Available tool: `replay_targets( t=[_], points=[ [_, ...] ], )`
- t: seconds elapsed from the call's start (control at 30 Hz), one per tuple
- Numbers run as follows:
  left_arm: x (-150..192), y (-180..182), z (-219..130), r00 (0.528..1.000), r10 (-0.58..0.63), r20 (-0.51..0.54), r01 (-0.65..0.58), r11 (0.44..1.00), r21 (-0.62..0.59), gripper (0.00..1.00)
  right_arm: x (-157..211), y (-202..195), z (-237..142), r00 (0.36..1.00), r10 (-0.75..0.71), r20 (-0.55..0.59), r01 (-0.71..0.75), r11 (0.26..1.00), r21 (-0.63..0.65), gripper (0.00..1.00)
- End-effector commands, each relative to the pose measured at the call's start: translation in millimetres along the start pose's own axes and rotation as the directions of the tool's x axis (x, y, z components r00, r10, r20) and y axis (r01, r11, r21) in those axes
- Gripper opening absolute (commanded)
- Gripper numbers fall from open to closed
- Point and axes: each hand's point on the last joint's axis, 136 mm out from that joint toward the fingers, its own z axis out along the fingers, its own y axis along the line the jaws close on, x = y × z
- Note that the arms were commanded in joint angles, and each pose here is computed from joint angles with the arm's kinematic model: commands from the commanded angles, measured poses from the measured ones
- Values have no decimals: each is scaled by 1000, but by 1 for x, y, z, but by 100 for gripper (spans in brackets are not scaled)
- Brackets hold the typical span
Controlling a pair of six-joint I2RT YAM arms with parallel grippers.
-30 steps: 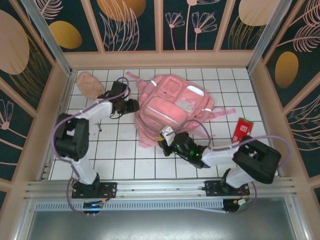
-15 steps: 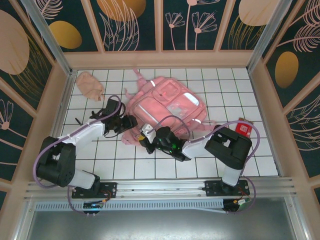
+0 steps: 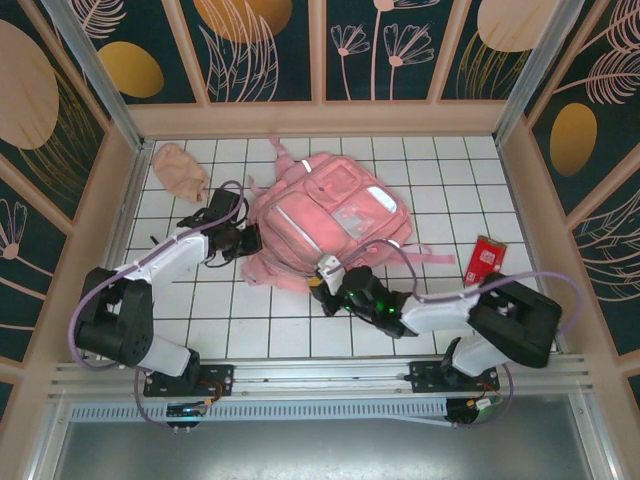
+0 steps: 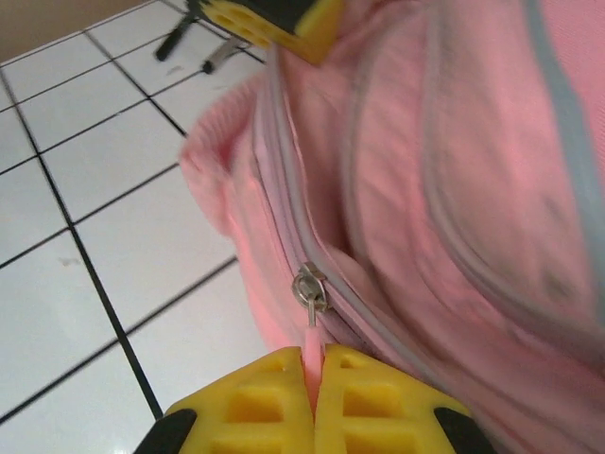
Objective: Pack the student bag
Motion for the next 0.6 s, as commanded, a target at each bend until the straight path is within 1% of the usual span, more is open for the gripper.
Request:
replay_targets(
  t=[0.0,0.1,0.13,0.23,0.27,0.3,0.33,0.4,0.43,0.47,0.53,0.57],
  points=[
    [-17,-8,0,989,148,-9,-147,988,38,0,39,-38,-29,993,87,-80,-69,977,200,0],
    [-28,-12,6,979,202,-14,-201,977,74,0,57,-64,-52,986,151,-69,-123,944,306,0],
    [-34,-14,8,971,240,-10,-238,968,81,0,57,-67,-56,986,155,-57,-130,941,312,0],
    [-59,-21,13,951,308,5,-307,948,77,0,45,-59,-60,995,104,-2,-100,962,252,0],
    [-66,-20,21,953,302,-9,-301,951,71,3,40,-56,-59,996,89,11,-89,968,233,0],
    [-75,-23,25,957,289,-12,-288,955,66,12,36,-50,-55,998,64,13,-65,977,204,0],
    [-83,-26,28,963,271,-14,-269,961,69,24,31,-45,-51,999,37,16,-39,984,175,0],
    [-90,-30,30,975,221,-16,-219,973,76,31,23,-32,-37,1000,-10,6,9,994,111,0],
    [-91,-29,30,982,188,-15,-187,980,69,38,17,-23,-28,999,-34,5,34,997,71,0],
    [-89,-26,28,987,162,-16,-161,986,54,42,11,-16,-20,999,-52,10,51,998,42,0],
    [-79,-17,19,995,99,-30,-99,995,15,49,-8,0,-2,996,-71,54,73,997,-20,0],
    [-69,-13,15,996,78,-47,-78,997,0,49,-17,6,5,995,-71,77,74,996,-43,0]
  ],
)
